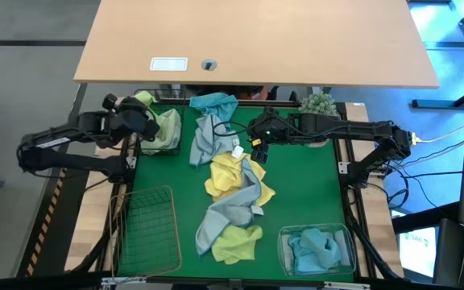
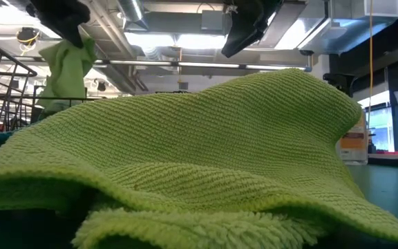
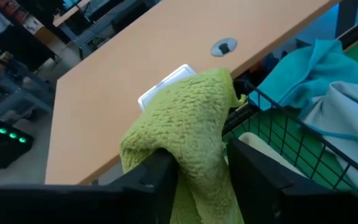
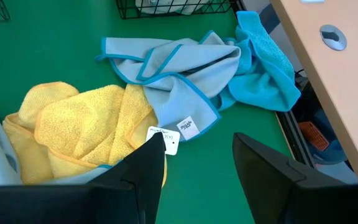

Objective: Sort microfiber towel by color & place in baskets
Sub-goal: Put the top green microfiber cloth into the black wire basket, then put the top light blue microfiber cloth into the transparent bin

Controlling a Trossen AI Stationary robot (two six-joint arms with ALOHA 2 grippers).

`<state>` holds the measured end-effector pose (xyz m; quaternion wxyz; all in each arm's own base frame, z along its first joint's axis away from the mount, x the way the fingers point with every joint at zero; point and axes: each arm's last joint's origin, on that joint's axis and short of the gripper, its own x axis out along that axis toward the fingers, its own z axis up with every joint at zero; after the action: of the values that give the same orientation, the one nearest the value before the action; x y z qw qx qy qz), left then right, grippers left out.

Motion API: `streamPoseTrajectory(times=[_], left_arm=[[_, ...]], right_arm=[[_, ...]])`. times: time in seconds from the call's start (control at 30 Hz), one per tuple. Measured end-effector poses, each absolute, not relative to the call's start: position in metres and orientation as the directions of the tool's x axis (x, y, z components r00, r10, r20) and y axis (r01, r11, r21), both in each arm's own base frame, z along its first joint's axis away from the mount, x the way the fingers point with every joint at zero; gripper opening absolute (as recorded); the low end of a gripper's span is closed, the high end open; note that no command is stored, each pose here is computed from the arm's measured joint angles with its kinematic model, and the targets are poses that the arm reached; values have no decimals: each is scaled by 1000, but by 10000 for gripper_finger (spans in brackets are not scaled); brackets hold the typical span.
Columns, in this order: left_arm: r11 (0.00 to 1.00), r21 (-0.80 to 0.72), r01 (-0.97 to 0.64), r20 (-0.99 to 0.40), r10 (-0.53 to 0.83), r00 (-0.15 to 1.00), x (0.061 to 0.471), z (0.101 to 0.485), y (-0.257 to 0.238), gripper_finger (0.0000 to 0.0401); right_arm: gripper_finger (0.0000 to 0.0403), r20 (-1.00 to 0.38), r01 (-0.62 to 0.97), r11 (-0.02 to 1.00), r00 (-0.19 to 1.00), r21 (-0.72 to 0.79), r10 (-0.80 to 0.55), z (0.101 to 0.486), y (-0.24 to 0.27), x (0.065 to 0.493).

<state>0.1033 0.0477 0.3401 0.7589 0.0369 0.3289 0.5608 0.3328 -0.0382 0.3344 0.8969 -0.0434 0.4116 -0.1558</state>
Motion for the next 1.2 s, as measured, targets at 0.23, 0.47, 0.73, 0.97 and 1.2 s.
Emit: streamPoseTrajectory(times=[0.23,0.47,0.73,0.97,1.2], left_arm=[[430,396,-811,-531,828,180,114,334,50,147],[590,178,-787,-740,608,288,119,325,55,146],[537,186,-823,-742,626,241,118,324,64,145],[557,138,-819,-737,610,291,122,326,64,145],[608,64,-791,-671,613,417,133,334,67,145]], right_arm=[[188,-725,244,948,613,-206,-315,334,-38,333],[188,-725,244,948,612,-206,-315,334,-38,333],[188,-747,224,955,596,-195,-293,332,-37,331],[188,-754,194,968,609,-159,-246,332,-36,331],[188,-754,194,968,609,-158,-246,332,-36,331]])
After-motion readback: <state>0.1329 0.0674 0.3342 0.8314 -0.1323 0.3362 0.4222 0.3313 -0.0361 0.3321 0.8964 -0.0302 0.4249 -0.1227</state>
